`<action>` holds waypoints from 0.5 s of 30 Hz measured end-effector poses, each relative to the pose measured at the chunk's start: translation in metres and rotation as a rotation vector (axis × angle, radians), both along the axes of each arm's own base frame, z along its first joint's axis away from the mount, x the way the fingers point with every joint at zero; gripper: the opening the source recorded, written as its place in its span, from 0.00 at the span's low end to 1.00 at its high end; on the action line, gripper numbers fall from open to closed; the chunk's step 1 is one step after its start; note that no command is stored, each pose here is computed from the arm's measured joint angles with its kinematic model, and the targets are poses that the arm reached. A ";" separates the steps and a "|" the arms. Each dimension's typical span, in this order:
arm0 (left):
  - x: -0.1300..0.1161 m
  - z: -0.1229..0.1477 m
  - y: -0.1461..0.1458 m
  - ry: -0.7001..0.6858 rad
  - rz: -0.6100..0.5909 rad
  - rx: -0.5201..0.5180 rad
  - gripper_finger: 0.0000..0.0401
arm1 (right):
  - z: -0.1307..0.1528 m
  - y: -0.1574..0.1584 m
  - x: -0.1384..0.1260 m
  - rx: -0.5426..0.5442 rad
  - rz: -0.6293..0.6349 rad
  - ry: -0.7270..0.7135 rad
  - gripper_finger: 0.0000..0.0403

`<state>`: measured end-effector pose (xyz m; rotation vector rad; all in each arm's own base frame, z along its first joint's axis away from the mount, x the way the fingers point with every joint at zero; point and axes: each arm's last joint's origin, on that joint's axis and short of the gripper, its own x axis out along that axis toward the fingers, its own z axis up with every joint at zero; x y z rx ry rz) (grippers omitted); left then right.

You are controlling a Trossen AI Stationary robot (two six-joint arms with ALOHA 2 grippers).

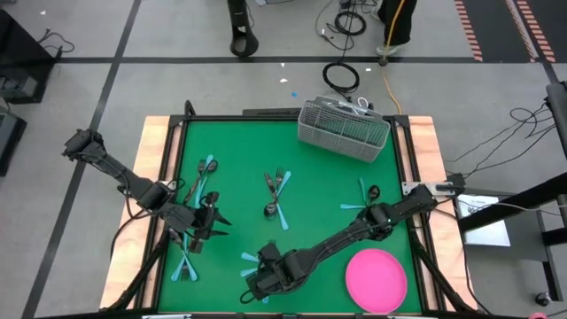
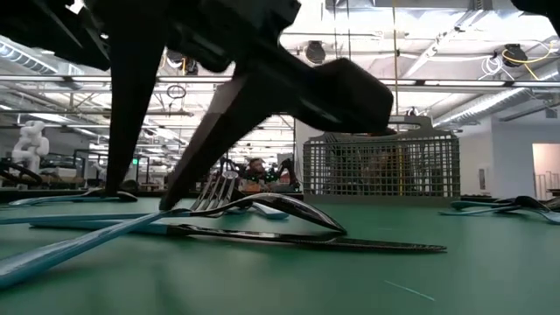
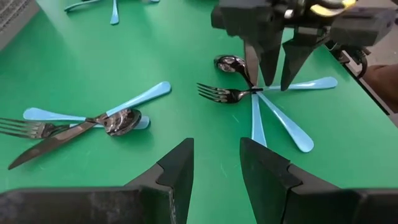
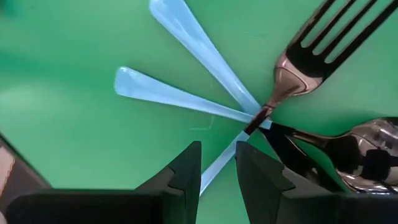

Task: Sort silverware
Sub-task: Put the blue fork into the silverware basket

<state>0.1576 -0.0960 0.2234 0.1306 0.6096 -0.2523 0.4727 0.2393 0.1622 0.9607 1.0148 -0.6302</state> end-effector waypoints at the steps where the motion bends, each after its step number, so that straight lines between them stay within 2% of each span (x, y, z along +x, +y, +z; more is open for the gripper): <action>1: 0.000 0.000 0.000 -0.001 0.000 0.000 0.33 | -0.002 0.000 0.000 0.001 -0.007 0.004 0.22; 15: 0.000 0.000 0.000 -0.001 -0.011 0.016 0.33 | -0.010 0.001 -0.001 0.006 -0.034 0.036 0.22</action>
